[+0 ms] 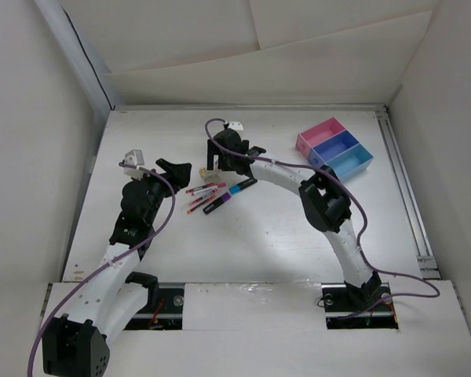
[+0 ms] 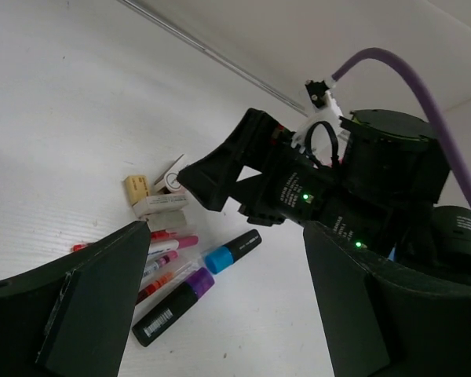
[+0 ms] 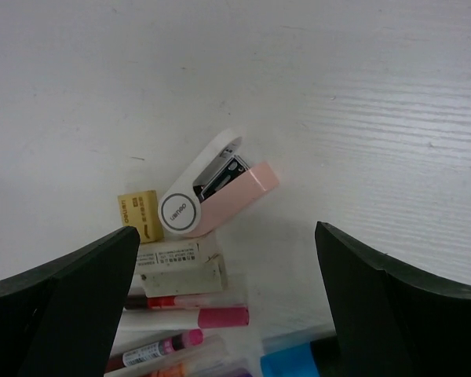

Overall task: Sort the stationery into containers
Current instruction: Grab a piece of stationery with the right arm

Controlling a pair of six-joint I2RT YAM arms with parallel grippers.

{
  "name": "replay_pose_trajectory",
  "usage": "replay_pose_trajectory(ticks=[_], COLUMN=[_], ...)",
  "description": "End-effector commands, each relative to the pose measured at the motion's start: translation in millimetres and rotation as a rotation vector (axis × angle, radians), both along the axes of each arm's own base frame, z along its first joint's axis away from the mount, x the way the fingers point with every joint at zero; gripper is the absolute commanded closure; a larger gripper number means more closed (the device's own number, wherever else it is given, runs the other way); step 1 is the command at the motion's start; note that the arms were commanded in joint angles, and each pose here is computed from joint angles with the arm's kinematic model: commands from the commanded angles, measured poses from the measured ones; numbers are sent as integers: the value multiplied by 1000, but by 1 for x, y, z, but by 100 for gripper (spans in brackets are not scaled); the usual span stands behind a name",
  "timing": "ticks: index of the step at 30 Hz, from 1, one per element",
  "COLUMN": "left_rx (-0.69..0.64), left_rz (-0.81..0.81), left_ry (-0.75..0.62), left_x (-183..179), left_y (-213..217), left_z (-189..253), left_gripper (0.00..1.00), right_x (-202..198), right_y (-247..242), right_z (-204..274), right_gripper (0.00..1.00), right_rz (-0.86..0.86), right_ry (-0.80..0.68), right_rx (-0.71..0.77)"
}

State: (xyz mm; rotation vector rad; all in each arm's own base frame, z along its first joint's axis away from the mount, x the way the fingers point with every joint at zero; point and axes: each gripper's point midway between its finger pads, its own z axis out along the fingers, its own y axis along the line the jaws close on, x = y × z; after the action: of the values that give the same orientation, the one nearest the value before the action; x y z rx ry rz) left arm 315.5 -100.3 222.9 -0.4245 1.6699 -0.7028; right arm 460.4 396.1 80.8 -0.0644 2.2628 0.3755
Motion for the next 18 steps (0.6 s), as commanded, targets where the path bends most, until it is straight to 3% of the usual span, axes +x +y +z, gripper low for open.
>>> replay_pose_trajectory(ticks=[1,18], left_rx=[-21,-25], left_rz=[-15,-52], left_ry=[-45,-53], left_x=[-2,-5], left_y=[-3,-11], left_z=[12,12], left_gripper=[23,23], right_x=[4,20], right_y=[14,26], right_z=[14,-11], right_gripper=[0,0], right_rz=[-30,-108], right_ry=[-13,-11], right_rx=[24,18])
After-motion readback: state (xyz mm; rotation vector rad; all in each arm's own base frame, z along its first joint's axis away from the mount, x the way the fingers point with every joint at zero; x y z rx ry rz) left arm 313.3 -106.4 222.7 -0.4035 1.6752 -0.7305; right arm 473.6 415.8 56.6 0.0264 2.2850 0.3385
